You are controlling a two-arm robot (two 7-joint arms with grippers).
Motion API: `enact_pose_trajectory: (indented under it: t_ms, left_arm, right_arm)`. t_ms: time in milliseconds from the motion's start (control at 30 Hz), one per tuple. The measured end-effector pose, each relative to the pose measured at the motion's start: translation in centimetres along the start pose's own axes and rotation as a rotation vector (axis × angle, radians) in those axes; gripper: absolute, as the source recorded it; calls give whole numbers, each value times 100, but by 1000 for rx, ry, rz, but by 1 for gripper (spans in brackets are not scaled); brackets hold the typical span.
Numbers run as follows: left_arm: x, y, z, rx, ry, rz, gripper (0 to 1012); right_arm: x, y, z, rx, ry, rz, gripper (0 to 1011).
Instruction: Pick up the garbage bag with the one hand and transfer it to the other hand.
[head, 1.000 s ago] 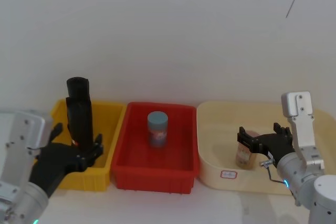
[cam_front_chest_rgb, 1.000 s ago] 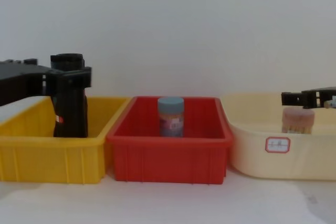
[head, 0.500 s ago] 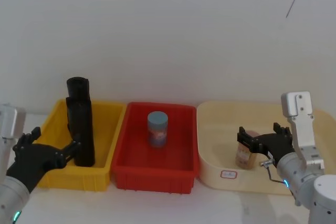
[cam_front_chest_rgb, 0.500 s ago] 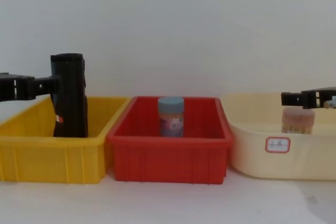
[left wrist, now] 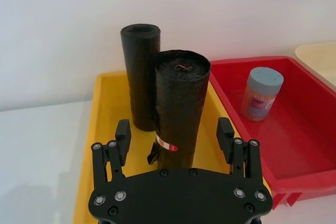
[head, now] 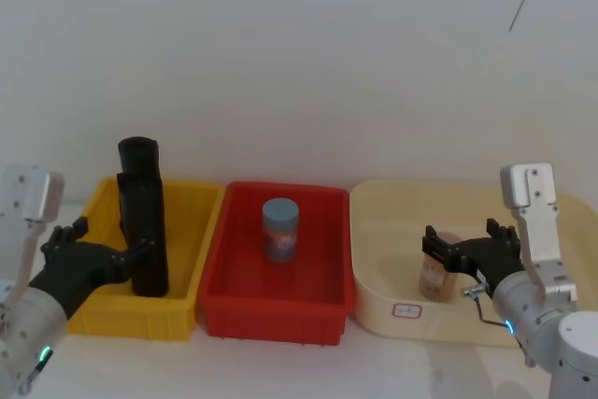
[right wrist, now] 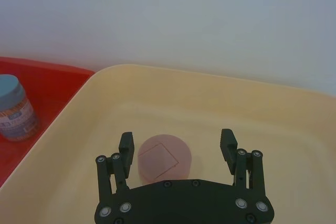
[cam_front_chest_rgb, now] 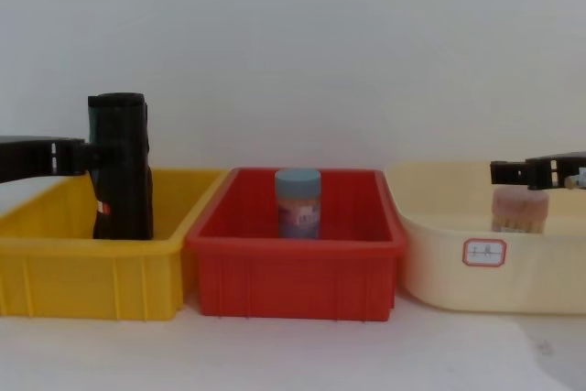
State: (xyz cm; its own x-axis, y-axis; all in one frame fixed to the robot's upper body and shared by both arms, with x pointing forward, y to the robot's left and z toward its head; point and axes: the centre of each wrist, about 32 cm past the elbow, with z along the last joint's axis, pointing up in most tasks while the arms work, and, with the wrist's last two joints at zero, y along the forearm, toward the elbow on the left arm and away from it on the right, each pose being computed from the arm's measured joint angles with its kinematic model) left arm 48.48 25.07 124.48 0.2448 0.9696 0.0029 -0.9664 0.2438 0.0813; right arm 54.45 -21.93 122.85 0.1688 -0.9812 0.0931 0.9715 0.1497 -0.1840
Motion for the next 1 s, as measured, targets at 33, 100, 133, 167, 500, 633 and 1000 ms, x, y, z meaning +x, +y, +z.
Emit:
enact_pose_trajectory:
  t_ms: [33, 100, 133, 167, 500, 633, 1000]
  left_arm:
    - [1, -39, 2, 4, -1, -6, 1001]
    - [-2, -91, 9, 8, -4, -16, 1001]
    - [-2, -91, 9, 8, -4, -16, 1001]
    - [-6, -131, 11, 11, -6, -23, 1001]
    - [-51, -331, 28, 27, -32, -48, 1001]
    - [-79, -381, 39, 28, -49, -38, 1001]
    - [-150, -431, 75, 17, -104, 25, 1001]
  right_arm:
    - [0, 0, 0, 0, 0, 0, 1004]
    - [0, 0, 0, 0, 0, 0, 1004]
    - [0, 0, 0, 0, 0, 0, 1004]
    - [0, 0, 0, 0, 0, 0, 1004]
    - [0, 0, 0, 0, 0, 0, 1004]
    - [0, 0, 0, 0, 0, 0, 1004]
    - [0, 0, 0, 0, 0, 0, 1004]
